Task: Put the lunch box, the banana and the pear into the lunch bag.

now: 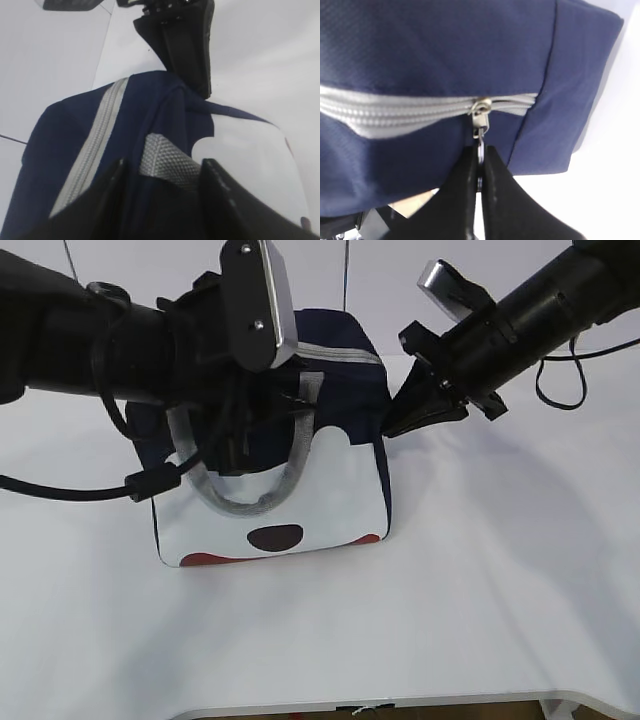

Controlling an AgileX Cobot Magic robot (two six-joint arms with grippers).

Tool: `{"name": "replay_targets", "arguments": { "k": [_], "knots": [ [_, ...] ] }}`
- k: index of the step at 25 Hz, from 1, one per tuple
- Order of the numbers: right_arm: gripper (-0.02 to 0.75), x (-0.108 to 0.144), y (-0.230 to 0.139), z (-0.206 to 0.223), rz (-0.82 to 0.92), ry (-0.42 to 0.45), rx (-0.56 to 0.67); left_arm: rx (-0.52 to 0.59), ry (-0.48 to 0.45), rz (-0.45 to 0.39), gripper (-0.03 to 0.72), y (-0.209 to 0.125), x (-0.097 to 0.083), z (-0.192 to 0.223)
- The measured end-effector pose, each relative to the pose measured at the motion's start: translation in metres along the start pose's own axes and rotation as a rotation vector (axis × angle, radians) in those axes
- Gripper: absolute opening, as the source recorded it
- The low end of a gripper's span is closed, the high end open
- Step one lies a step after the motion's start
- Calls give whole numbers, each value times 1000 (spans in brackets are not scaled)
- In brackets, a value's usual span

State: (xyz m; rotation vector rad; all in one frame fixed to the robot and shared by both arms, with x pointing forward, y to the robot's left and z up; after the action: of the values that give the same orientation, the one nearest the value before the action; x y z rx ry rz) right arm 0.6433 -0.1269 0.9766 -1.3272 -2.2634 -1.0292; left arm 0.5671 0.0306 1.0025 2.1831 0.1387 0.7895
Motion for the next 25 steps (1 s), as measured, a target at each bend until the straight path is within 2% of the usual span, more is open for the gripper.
{"name": "replay_targets", "arguments": {
  "k": [6,8,16,25],
  "knots": [
    [18,0,-2,1,-3,-2,15,9,6,38,48,-1,2,1],
    [18,-2,-4,0,8,-15,27,19,22,43,15,-3,4,0],
    [18,-25,-4,-21,50,-89,22,42,66,45,8,-6,11,1],
    [18,-32,-7,-23,34,-134,44,41,62,40,8,-6,10,2]
  ]
}}
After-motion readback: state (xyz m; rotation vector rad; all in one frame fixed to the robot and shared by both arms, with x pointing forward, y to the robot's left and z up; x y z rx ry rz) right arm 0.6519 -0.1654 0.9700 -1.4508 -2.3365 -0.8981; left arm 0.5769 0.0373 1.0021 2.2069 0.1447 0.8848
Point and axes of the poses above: a point on each arm's last joint axis where the gripper is mounted, z pointing out along that axis toward the gripper, x along the wrist's bending axis when the last joint is at zero, y = z × x, the point moved 7 cm from there along z, pointing out along that axis toward the gripper, and after that the axes turned 11 degrees about -z, right-handed, at the moved point
